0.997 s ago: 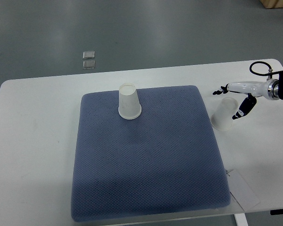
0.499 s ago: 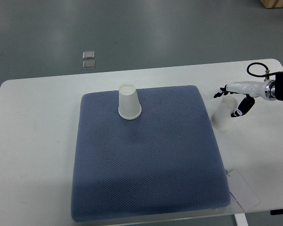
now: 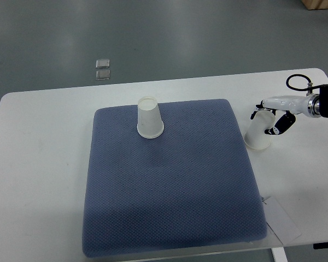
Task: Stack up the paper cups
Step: 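Close the right hand's fingers around the white paper cup, then lift the cup with the right hand and lower it onto the inverted cup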
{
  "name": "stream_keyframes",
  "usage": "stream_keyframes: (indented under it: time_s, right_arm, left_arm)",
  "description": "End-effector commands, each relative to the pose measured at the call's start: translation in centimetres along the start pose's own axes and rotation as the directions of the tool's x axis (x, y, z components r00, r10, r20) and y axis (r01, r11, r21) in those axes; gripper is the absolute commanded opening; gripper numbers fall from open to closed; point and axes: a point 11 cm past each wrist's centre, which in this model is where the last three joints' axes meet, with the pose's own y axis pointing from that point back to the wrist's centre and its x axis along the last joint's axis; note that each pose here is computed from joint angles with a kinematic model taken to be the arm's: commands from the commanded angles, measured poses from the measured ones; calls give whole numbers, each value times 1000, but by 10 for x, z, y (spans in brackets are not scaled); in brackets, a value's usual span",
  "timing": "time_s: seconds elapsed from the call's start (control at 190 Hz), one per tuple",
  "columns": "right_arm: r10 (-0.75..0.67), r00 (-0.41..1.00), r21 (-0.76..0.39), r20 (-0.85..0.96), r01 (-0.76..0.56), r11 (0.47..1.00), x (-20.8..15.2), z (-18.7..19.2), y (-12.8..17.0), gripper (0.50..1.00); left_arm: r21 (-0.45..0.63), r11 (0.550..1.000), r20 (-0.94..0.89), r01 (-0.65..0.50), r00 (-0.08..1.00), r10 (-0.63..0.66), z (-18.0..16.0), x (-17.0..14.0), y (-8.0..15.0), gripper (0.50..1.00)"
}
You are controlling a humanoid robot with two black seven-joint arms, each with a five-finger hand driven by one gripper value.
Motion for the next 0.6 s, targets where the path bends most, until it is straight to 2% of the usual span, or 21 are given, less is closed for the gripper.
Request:
stream_keyframes:
  time_s: [0.0, 0.1, 0.142, 0.147, 0.157, 0.341, 0.415, 0.593]
  right_arm:
    - [43, 999, 26, -14, -43, 999, 28, -7, 6, 607]
    - [113, 993, 63, -46, -110, 992, 69, -22, 14, 609]
    - [113, 993, 63, -46, -110, 992, 69, -22, 14, 609]
    - [154, 985, 77, -71, -149, 986, 92, -30, 22, 613]
    - [165, 983, 82, -78, -159, 984, 98, -33, 24, 613]
    - [251, 955, 163, -156, -226, 960, 169, -81, 48, 619]
    - [266, 948, 191, -178, -232, 954, 185, -99, 53, 623]
    - [293, 929, 313, -223, -217, 925, 206, -170, 43, 623]
  left_arm:
    - [1, 1000, -1, 0, 1000, 0, 0, 0, 0, 1000]
    - [-1, 1000, -1, 0, 1000, 0, 0, 0, 0, 1000]
    - [-1, 1000, -1, 0, 1000, 0, 0, 0, 0, 1000]
    - [1, 1000, -1, 0, 1000, 0, 0, 0, 0, 1000]
    - [1, 1000, -1, 0, 1000, 0, 0, 0, 0, 1000]
    - [1, 1000, 0, 0, 1000, 0, 0, 0, 0, 1000]
    - [1, 1000, -1, 0, 1000, 0, 0, 0, 0, 1000]
    - [0, 1000, 0, 0, 1000, 0, 0, 0, 0, 1000]
